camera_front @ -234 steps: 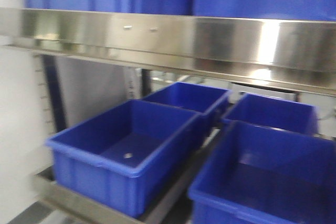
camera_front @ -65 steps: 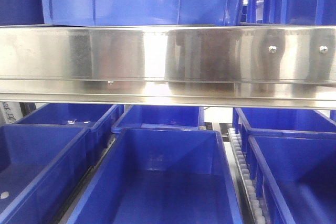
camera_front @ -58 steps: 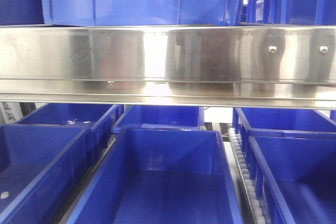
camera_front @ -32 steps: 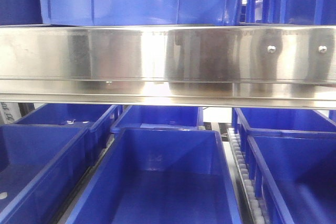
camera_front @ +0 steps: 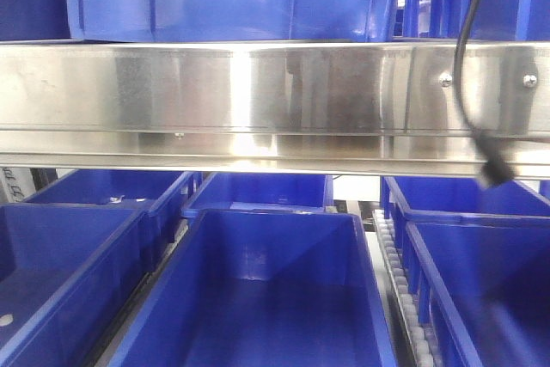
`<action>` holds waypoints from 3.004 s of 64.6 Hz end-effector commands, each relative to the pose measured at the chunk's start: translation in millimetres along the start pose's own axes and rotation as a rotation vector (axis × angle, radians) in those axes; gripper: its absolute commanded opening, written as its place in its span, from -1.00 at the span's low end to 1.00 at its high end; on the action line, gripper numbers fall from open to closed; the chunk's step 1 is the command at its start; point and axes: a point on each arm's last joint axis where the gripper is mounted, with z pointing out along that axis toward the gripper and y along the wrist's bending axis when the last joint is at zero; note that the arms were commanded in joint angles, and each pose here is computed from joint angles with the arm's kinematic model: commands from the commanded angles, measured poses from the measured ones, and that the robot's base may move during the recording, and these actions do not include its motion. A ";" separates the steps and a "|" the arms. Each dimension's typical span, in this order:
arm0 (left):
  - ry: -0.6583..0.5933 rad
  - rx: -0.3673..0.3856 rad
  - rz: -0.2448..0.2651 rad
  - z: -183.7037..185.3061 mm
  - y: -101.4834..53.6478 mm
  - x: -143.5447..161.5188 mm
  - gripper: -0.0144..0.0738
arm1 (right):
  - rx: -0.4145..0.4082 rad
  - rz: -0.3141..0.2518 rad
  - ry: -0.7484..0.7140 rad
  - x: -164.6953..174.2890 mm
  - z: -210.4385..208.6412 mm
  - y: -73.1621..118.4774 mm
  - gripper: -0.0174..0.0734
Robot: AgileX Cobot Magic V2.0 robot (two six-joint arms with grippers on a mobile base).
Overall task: Stack silver trays without gaps
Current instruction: 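Lower the held tray onto the shelved tray with both grippers, then open both grippers to release the tray, then raise both grippers up and away from the stacked trays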
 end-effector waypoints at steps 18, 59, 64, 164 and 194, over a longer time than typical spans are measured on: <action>0.118 0.070 -0.024 74.4 -17.7 8.1 -0.71 | -0.037 0.030 0.049 -0.4 58.3 4.7 -0.62; 0.197 0.043 -0.019 118.7 -19.1 19.7 -0.63 | 0.044 0.057 0.183 10.4 101.9 -9.8 -0.62; 0.197 0.043 -0.019 118.7 -19.1 19.7 -0.44 | 0.044 0.057 0.183 10.3 101.9 -10.0 -0.51; -0.458 0.343 -0.020 -81.8 -15.7 44.8 -0.69 | -0.183 -0.242 -0.428 29.4 -106.2 -12.0 -0.67; -0.766 0.406 0.146 -97.9 19.4 138.1 -0.69 | -0.327 -0.385 -0.674 112.6 -123.8 -59.2 -0.67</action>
